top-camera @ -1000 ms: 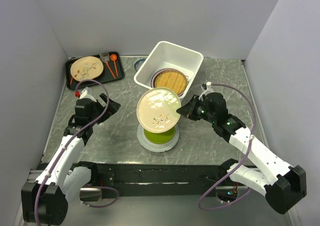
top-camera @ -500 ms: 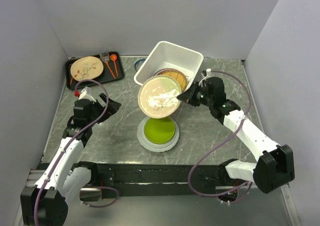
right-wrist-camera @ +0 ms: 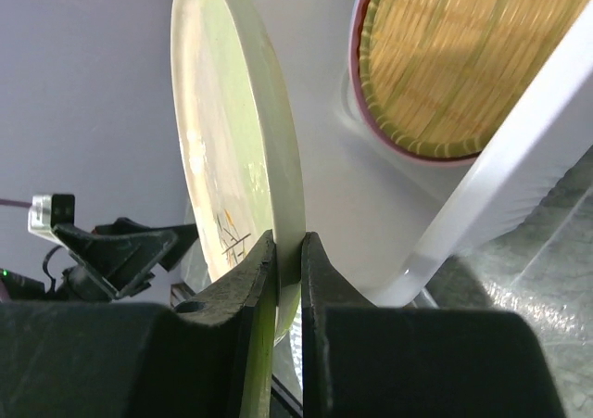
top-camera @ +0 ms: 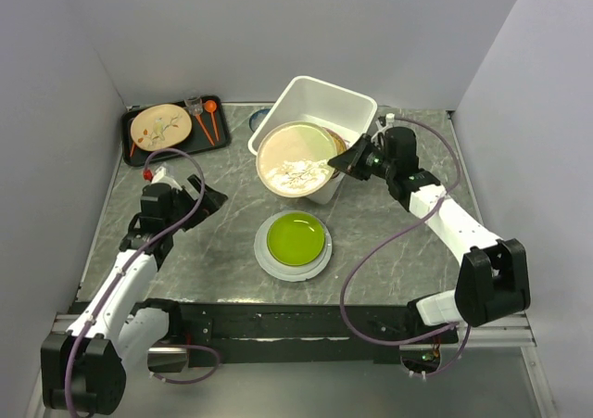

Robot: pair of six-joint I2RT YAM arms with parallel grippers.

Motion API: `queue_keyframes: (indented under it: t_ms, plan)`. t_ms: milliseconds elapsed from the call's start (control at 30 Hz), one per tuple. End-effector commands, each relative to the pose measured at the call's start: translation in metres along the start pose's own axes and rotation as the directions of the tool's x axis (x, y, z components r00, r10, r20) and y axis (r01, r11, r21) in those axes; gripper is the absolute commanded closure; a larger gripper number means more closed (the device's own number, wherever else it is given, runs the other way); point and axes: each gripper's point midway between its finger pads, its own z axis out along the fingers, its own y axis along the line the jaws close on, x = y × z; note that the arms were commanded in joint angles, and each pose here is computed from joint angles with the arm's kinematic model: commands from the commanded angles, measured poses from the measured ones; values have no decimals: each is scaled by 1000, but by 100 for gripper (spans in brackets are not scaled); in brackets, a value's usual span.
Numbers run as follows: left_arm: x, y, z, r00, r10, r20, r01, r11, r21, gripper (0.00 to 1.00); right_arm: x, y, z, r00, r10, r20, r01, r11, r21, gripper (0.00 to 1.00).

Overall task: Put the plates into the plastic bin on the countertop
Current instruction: Place the plate in the plastic bin.

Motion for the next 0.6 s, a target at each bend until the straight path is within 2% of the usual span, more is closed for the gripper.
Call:
queue_keyframes:
  t_ms: [0,567]
  plan:
    - [-4,-10,6,999,31,16,-32,998,60,1,-63,78,-23,983,-56,175,97,968,-232,100]
    - [14,3,17,999,10,-41,-8,999,45,1,-104,62,8,986,16,163,27,966,-257,100]
